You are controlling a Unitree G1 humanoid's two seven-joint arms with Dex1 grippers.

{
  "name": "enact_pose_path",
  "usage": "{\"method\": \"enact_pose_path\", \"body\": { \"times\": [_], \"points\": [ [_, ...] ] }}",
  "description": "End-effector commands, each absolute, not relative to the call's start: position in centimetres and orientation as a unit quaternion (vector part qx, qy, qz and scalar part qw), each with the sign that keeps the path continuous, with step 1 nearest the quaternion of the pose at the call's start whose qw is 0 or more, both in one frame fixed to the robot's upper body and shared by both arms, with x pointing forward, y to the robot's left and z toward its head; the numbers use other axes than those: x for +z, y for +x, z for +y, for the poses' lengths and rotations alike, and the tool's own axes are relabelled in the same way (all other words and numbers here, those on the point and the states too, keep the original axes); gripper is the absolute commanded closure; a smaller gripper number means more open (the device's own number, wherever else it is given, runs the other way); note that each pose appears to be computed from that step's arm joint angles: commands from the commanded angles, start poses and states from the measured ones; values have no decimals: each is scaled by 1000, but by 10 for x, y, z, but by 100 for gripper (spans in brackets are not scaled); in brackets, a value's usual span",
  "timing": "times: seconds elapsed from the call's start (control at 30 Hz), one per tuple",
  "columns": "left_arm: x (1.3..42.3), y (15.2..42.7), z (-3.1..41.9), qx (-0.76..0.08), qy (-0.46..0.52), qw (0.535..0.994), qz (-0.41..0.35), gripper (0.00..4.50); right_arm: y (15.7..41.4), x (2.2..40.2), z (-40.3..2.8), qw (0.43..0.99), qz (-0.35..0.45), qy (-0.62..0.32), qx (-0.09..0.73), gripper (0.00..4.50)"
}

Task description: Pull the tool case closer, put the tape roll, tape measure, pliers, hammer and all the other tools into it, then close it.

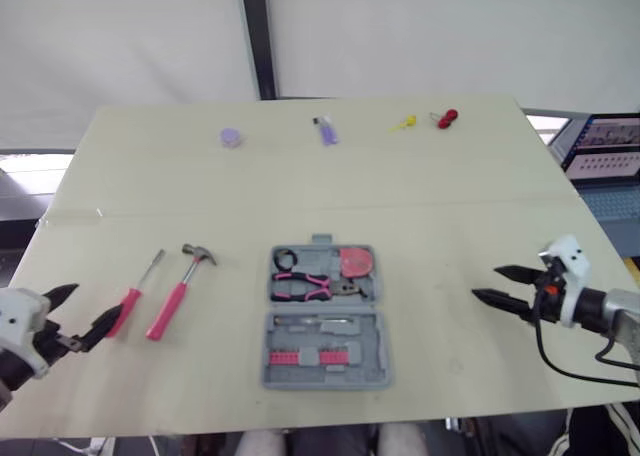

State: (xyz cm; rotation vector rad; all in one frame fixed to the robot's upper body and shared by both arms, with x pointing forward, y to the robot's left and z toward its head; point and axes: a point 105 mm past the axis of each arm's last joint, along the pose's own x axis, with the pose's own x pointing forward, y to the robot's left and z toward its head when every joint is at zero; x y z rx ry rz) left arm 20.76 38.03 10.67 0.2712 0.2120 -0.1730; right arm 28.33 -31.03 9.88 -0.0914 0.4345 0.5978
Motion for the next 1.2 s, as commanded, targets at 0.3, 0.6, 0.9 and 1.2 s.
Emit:
{"method": "enact_pose_path", "body": {
  "times": [0.3, 0.6, 0.9, 1.2],
  "points": [
    [113, 182, 444, 46, 149, 982, 105, 0, 279, 97, -360, 961, 185, -60, 197, 5],
    [106, 181, 441, 41, 148, 981, 114, 0, 279, 99, -364, 962, 181, -62, 193, 5],
    [108, 207, 408, -3, 141, 985, 98, 0, 289, 118, -317, 944, 152, -87, 279, 5],
    [95, 253, 302, -118, 105, 980, 118, 0, 298, 171, -179, 866, 71, -99, 485, 5]
  ]
}}
